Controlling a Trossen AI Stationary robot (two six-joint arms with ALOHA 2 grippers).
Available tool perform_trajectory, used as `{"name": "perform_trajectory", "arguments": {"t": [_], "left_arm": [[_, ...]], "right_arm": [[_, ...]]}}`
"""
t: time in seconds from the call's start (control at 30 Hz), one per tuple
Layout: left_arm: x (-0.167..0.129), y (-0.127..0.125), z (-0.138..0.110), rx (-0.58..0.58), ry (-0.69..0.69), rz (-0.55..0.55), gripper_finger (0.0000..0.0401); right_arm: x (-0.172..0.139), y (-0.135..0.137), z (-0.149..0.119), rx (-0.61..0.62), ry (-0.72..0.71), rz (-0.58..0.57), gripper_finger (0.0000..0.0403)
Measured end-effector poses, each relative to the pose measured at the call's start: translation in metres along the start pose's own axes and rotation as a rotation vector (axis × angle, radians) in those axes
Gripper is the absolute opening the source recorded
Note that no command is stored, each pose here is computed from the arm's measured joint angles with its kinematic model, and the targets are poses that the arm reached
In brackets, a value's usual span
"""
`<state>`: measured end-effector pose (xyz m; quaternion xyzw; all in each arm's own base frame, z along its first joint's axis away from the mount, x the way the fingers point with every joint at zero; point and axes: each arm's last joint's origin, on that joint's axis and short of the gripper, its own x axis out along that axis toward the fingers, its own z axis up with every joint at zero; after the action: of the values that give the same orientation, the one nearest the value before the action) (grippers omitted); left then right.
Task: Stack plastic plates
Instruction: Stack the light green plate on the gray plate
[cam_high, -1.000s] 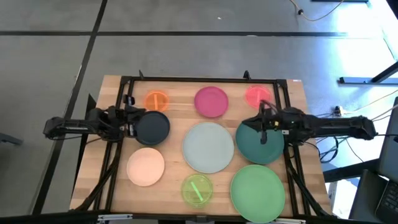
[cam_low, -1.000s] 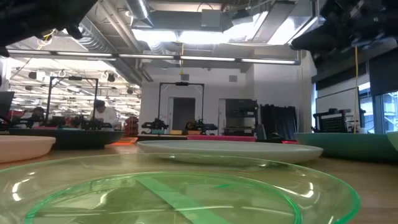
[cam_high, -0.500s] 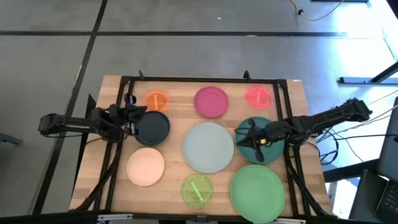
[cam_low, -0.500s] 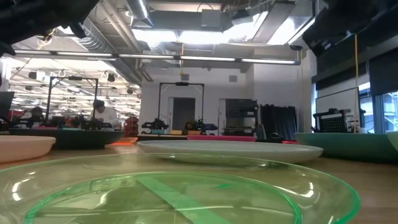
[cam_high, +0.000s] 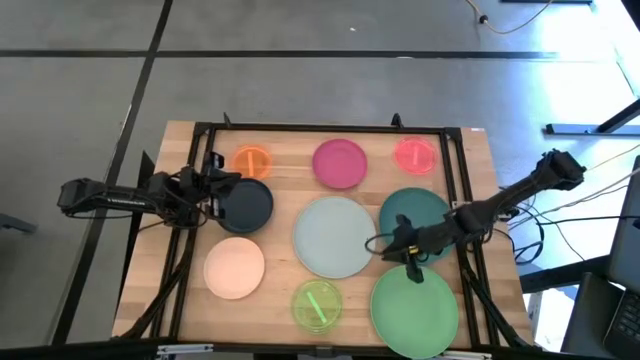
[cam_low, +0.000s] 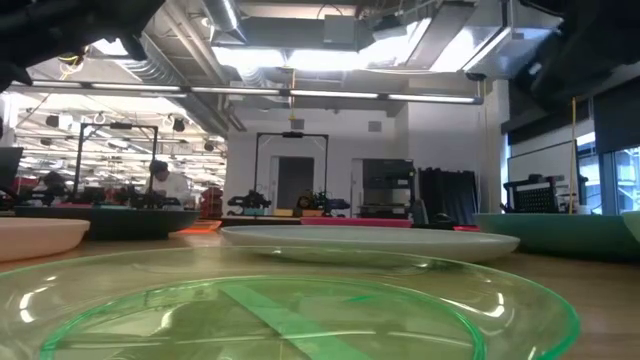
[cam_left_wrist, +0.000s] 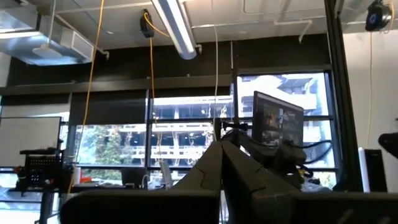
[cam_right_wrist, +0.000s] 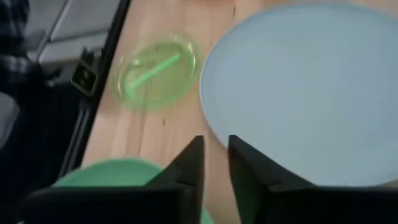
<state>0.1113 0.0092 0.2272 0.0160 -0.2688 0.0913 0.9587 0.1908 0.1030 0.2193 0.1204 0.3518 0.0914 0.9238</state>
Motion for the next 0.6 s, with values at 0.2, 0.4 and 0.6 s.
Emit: {"name": "perform_trajectory", "arguments": {"t": [0.2, 0.4, 0.6], "left_arm": [[0.003, 0.0, -0.003, 0.032, 0.029, 0.021, 0.0], [0.004, 0.001, -0.003, 0.038, 0.031, 0.046, 0.0], [0.004, 0.001, -0.003, 0.038, 0.031, 0.046, 0.0]], "right_arm": [[0.018, 0.005, -0.013, -0.061, 0.117, 0.005, 0.0149], [0.032, 0.003, -0.024, -0.069, 0.231, 0.011, 0.0166], [0.042, 0.002, -0.032, -0.068, 0.311, 0.026, 0.0167]]}}
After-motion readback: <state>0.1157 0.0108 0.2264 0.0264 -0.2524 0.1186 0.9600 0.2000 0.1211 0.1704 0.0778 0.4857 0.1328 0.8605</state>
